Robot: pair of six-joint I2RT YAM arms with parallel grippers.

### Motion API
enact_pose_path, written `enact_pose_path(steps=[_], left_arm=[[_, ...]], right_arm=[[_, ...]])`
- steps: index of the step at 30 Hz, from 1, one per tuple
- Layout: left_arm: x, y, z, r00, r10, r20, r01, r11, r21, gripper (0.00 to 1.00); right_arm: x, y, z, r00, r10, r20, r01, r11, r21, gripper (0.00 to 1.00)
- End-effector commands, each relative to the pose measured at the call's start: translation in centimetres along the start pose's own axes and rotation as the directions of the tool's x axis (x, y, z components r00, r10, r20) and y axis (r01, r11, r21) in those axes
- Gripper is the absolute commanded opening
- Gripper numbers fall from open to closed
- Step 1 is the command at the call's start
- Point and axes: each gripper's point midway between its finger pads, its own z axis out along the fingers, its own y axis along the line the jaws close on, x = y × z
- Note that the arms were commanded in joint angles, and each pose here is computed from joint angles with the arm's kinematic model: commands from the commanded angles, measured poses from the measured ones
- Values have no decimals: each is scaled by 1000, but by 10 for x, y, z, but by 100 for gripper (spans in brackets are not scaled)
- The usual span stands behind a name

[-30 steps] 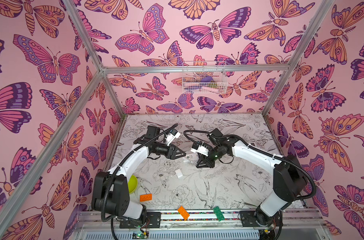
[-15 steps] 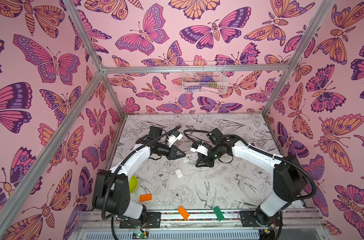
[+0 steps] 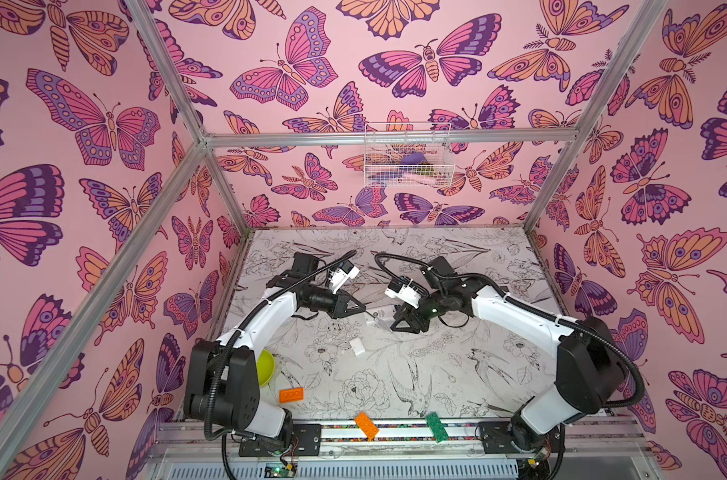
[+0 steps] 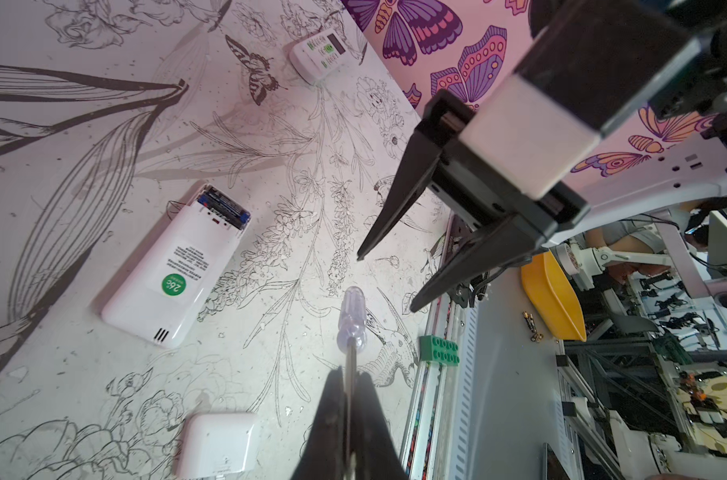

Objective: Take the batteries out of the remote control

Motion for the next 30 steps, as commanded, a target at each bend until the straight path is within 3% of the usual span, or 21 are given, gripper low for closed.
enact_pose_path(steps=[1, 7, 9, 14, 21, 27, 30], left_arm=[[-11, 3, -13, 999, 11, 46, -10, 1000, -29, 0], [-31, 20, -44, 986, -35, 161, 49, 995, -84, 0], [-38, 22, -52, 979, -52, 196, 70, 994, -86, 0], [-51, 31, -67, 960, -92, 264, 118, 989, -84, 0], [-67, 40, -90, 913, -170, 370, 199, 979, -43, 0], [-81, 45, -114, 847, -218, 485, 233, 972, 31, 0], [-80, 48, -119, 836, -220, 503, 239, 971, 28, 0]], right_arm=[[-31, -24, -21, 985, 67, 156, -86, 989, 119, 55], [-41, -64, -24, 896, 239, 374, -329, 924, 197, 73], [-42, -69, -20, 868, 307, 390, -398, 900, 176, 78], [-53, -74, -4, 779, 461, 424, -525, 850, 41, 78], [-90, -73, -6, 618, 580, 531, -588, 789, -178, 76], [-128, -71, -2, 507, 697, 507, -563, 714, -417, 73], [-151, -67, -4, 455, 751, 478, -506, 660, -556, 71]])
